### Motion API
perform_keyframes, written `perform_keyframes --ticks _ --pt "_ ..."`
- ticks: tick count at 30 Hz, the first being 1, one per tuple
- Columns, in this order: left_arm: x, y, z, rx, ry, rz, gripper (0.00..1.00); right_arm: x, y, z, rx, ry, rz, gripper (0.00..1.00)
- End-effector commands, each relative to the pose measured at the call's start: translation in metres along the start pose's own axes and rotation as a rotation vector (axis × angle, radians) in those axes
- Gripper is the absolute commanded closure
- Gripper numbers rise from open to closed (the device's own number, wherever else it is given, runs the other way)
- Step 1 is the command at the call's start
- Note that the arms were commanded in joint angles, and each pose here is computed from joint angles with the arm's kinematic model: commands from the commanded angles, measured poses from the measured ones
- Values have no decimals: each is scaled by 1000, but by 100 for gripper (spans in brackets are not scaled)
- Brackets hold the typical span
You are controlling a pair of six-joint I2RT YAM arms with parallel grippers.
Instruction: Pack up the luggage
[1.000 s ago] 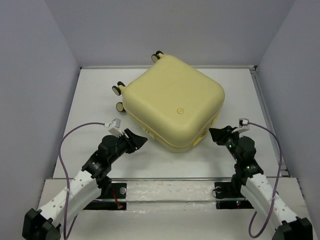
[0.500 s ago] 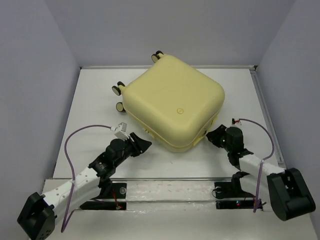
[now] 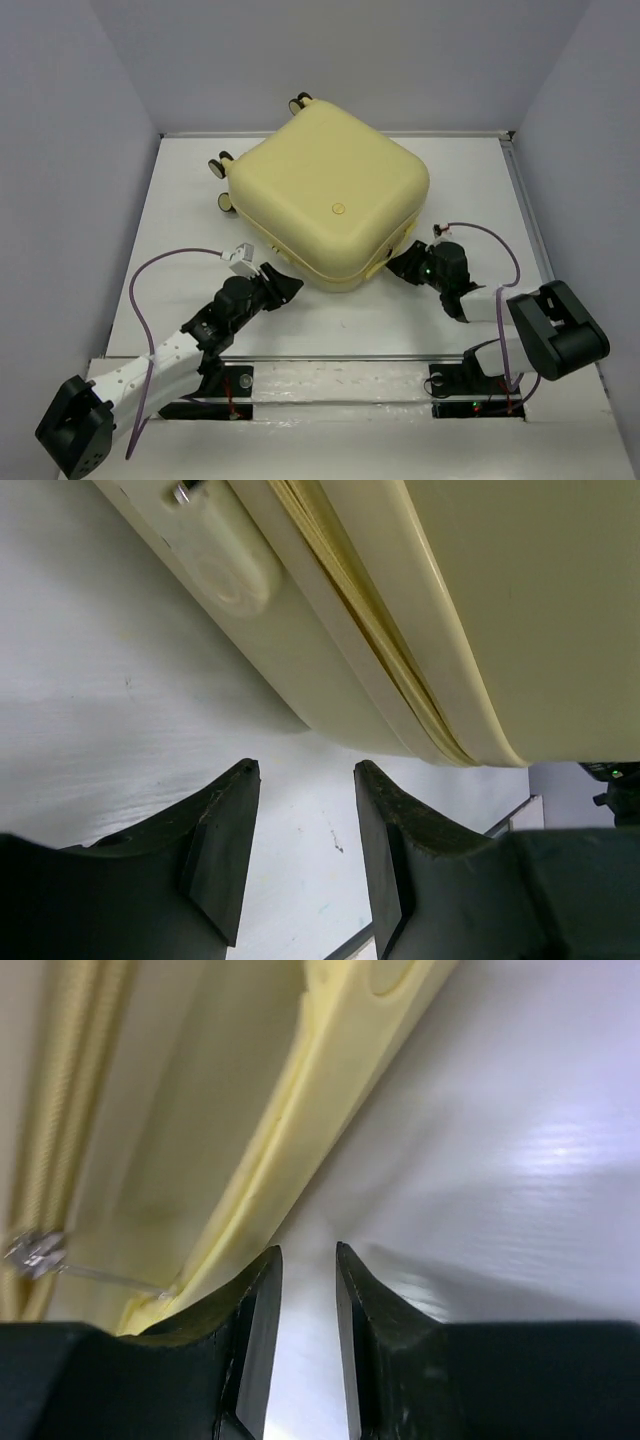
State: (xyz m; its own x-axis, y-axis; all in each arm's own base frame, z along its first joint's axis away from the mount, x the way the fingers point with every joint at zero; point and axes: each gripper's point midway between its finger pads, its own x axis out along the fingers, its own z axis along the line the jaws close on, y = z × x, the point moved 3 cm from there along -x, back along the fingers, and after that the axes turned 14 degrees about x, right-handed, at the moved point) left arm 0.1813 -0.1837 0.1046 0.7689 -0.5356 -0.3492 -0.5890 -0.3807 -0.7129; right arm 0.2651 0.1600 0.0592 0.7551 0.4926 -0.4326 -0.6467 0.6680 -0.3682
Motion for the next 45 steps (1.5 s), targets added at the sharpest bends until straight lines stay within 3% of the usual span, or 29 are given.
perform_keyframes --ticks 1,7,11,13,15,17,20,21,28,38,45 --pt "3 -10 -5 18 13 -56 47 3 -26 66 -99 -235 -74 64" --pt "3 -6 -8 33 28 -40 49 -24 -13 28 -130 -63 -57 60" --pt "2 -9 -9 62 40 -55 49 -54 -4 29 -227 -133 -68 74" --pt "2 -14 -12 76 42 -70 50 -65 -6 47 -315 -250 -96 91" --pt "1 -19 -18 80 59 -79 50 -67 -11 60 -381 -294 -104 93" --pt "1 -22 -22 86 71 -81 51 -62 -18 76 -473 -328 -94 89" --pt "-1 -28 -28 96 84 -94 51 -50 -21 98 -566 -417 -58 58" --pt "-2 -30 -28 95 85 -107 51 -46 -21 100 -575 -428 -51 56" --pt "-11 -48 -28 155 48 -164 51 -25 -23 105 -625 -485 -24 55" --pt "-11 -52 -30 187 39 -164 51 -13 -41 87 -655 -406 -70 54" --pt "-14 -67 -38 195 24 -184 51 -5 -36 86 -661 -474 26 50"
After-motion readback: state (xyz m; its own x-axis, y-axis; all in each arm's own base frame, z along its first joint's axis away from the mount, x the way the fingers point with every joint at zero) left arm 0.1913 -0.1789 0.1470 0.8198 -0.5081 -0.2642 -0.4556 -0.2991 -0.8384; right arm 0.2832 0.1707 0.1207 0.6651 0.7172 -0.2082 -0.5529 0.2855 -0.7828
